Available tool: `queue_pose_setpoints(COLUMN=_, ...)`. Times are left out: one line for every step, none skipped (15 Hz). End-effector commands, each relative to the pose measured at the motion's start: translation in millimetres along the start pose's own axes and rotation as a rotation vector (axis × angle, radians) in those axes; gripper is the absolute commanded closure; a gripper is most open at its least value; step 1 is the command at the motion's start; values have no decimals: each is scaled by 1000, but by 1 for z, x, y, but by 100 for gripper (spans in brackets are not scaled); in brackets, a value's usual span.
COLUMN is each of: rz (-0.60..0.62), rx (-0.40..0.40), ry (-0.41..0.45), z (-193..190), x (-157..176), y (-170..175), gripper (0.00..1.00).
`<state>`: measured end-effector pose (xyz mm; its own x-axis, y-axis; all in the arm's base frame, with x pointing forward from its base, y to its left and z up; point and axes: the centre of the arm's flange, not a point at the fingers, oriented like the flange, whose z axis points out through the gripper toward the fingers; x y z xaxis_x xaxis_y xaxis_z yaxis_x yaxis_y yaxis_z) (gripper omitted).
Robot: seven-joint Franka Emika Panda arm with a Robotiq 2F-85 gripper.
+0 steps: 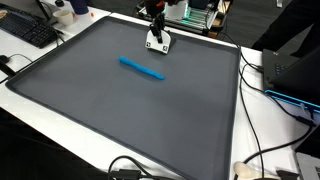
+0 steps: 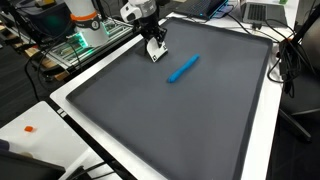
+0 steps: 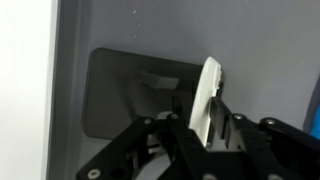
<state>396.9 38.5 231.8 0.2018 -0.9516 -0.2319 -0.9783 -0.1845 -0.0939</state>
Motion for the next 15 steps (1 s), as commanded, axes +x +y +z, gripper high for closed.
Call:
queue_pose_setpoints(rz=29, rx=15, ry=7, z=4, x=-1, y=-2, gripper=96)
queue_pose_setpoints(rz=35, rx=24, ry=9, z=3, x=-1, y=-4, gripper=99)
queue_pose_setpoints(rz=42, rx=34, ry=12, z=2, x=-1, y=-6, gripper=100)
queue_pose_setpoints(rz=49, rx=42, ry=12, z=0, x=-1, y=-8, gripper=100)
queue_pose_setpoints(rz=56, rx=46, ry=12, z=0, x=-1, y=-9, gripper=100)
queue_pose_setpoints(rz=64, rx=47, ry=14, z=0, x=-1, y=-10, gripper=99)
queue_pose_setpoints(rz=73, rx=54, ry=13, z=-1, x=-1, y=-11, gripper=99)
queue_pose_setpoints(rz=77, rx=62, ry=10, z=-3, x=-1, y=-12, gripper=99)
queue_pose_setpoints(rz=80, rx=72, ry=12, z=-8, x=-3, y=-14, gripper=99)
queue_pose_setpoints(rz=82, rx=84, ry=11, z=-13, x=-4, y=-16, gripper=99)
queue_pose_setpoints(rz=76, rx=95, ry=11, z=-21, x=-5, y=-19, gripper=99)
queue_pose_setpoints(rz=75, rx=104, ry=5, z=-27, x=-6, y=-22, gripper=99)
queue_pose_setpoints(rz=72, rx=115, ry=15, z=-35, x=-7, y=-27, gripper=99)
queue_pose_setpoints(rz=63, rx=124, ry=6, z=-44, x=-8, y=-32, gripper=99)
queue_pose_setpoints(rz=49, rx=128, ry=5, z=-51, x=-9, y=-38, gripper=99)
